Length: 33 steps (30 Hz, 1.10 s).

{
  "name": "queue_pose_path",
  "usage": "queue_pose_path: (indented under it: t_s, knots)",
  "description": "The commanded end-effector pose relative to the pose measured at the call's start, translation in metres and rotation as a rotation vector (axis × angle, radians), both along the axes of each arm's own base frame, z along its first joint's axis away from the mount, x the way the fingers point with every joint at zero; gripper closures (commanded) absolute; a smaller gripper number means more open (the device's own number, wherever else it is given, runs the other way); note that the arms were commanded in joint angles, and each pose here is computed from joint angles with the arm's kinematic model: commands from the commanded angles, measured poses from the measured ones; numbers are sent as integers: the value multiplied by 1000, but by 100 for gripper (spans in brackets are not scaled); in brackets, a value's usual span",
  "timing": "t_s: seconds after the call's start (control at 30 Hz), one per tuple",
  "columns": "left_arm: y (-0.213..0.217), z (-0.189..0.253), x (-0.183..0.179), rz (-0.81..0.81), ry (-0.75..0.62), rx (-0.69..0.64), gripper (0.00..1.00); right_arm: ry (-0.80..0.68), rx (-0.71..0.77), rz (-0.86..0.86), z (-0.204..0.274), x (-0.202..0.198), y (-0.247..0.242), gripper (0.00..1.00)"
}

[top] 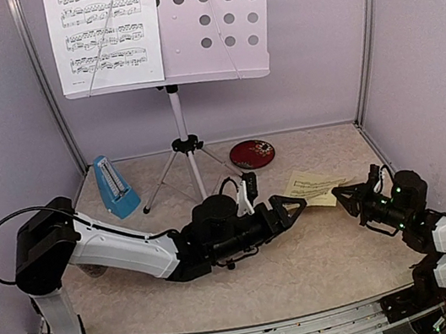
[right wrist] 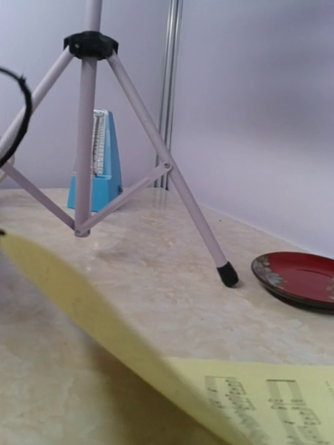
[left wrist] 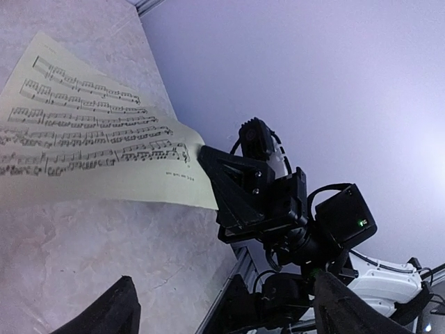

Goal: Set up the instrument practice props

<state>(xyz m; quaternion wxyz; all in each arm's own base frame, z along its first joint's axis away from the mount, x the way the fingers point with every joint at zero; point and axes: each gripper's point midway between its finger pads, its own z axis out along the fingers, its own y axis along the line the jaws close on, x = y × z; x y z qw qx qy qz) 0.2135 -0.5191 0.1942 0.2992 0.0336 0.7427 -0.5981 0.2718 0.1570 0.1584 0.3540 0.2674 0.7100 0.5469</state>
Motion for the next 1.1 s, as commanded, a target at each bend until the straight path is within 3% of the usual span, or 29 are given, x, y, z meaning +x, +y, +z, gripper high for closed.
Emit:
queue_pose_path:
  t_s: [0.0, 0.3, 0.63, 0.77, 0.9, 1.07]
  knots:
    - [-13, -13, -3, 19, 133, -20, 19, -133, -11, 4, 34, 8, 7, 100]
    - [-10, -47, 23, 95, 244, -10, 23, -91, 2, 85, 26, -11, 15, 100]
    - [-20, -42, 55, 141, 254, -45, 30, -54, 50, 91, 21, -32, 14, 100]
    - [-22, -37, 63, 151, 241, -57, 42, -39, 55, 103, 15, -39, 20, 100]
    - [-24, -30, 68, 164, 205, -36, 62, -29, 51, 128, 12, -43, 29, 100]
    - [-23, -34, 70, 176, 198, 7, 79, -32, 41, 148, 10, -46, 38, 100]
